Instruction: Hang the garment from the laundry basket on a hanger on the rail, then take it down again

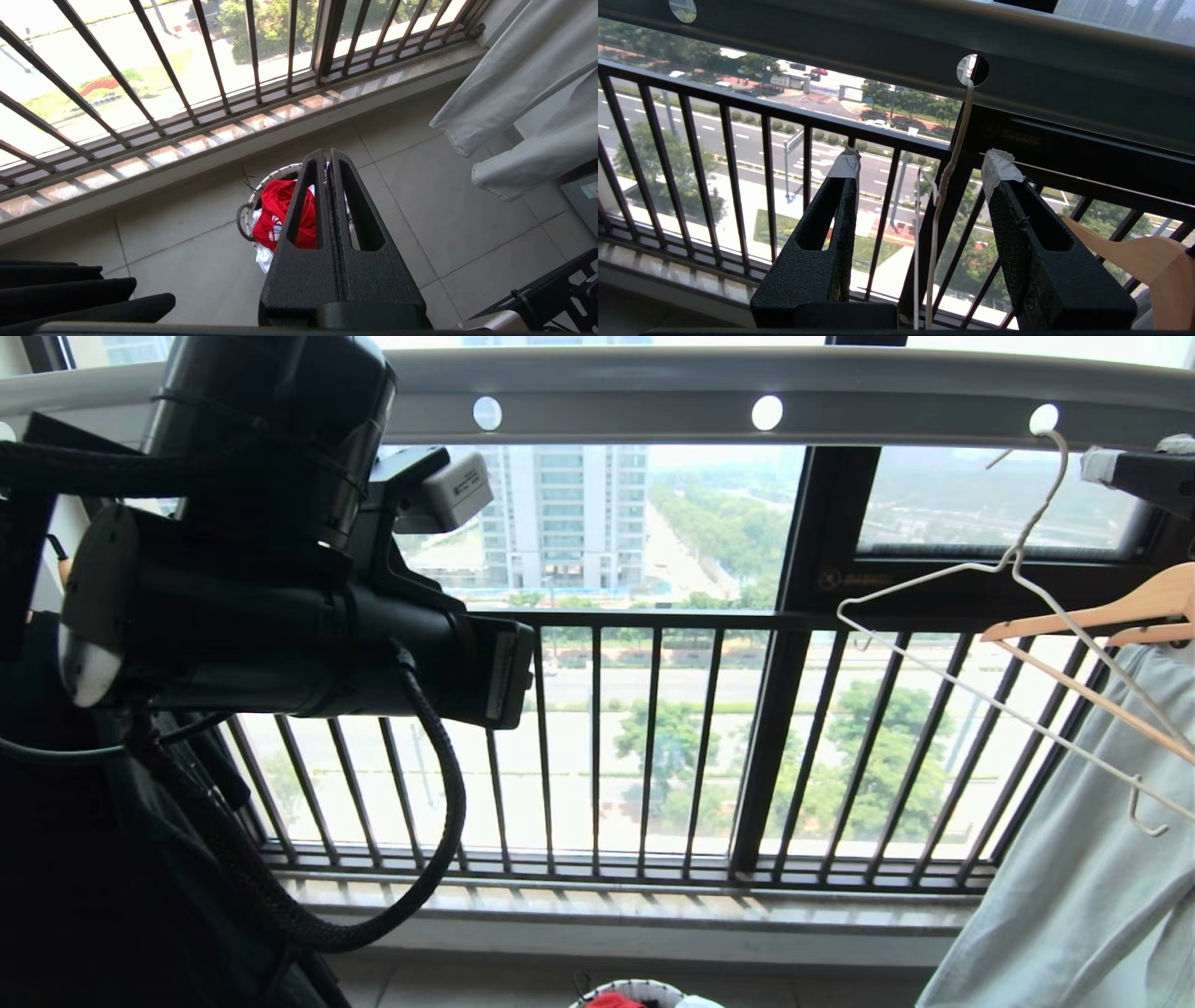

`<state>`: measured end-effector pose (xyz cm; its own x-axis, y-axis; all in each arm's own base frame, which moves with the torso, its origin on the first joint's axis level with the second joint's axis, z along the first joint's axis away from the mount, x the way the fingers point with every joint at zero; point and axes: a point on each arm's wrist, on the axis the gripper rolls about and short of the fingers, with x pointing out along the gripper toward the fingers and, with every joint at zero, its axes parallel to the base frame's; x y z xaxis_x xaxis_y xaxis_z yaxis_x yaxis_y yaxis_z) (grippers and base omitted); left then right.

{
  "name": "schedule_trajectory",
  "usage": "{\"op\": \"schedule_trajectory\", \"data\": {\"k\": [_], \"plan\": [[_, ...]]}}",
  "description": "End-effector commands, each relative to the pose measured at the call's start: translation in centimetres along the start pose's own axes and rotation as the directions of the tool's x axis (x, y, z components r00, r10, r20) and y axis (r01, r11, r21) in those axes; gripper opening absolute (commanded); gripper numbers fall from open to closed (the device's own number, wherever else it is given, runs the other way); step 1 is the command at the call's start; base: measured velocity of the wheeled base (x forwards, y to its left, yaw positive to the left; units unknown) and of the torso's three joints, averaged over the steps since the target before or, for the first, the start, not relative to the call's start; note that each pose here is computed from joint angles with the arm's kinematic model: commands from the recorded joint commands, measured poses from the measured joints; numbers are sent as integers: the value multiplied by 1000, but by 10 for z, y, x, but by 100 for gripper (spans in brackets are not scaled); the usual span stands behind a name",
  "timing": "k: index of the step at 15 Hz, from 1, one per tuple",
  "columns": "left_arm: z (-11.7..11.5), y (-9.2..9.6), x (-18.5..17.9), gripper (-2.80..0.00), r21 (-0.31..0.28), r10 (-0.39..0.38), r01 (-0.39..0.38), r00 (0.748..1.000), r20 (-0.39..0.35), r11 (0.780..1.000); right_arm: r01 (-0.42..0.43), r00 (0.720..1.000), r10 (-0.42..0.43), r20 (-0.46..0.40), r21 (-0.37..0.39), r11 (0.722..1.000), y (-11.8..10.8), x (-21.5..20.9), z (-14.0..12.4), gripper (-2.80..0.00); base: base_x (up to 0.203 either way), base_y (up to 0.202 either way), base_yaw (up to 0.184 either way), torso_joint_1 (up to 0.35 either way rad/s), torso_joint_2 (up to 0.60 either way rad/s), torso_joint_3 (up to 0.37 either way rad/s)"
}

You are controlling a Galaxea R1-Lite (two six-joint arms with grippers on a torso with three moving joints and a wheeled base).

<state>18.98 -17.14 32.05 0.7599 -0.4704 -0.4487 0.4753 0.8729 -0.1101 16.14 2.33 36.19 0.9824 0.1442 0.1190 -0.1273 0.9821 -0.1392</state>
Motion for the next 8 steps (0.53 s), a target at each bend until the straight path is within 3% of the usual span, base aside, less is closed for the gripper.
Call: {"op": "schedule_trajectory", "data": {"k": [1, 3, 6, 8], "plan": [[-2, 4, -43, -280, -7, -35, 36, 997, 68, 999, -46, 990, 43, 134, 18, 999, -1, -51, 24, -280, 0, 0, 0, 0, 0, 0], [-19, 13, -62, -280, -17, -28, 29, 998, 59, 999, -71, 990, 66, 127, 32, 997, -1, -83, 25, -280, 0, 0, 0, 0, 0, 0], [-67, 38, -105, -280, -72, 19, -14, 998, 63, 997, -76, 989, 64, 132, 87, 993, -1, -140, 20, -280, 0, 0, 0, 0, 0, 0], [-98, 60, -141, -280, -146, 130, -112, 983, 126, 983, -78, 989, 63, 136, 113, 990, 1, -187, 8, -280, 0, 0, 0, 0, 0, 0]]}}
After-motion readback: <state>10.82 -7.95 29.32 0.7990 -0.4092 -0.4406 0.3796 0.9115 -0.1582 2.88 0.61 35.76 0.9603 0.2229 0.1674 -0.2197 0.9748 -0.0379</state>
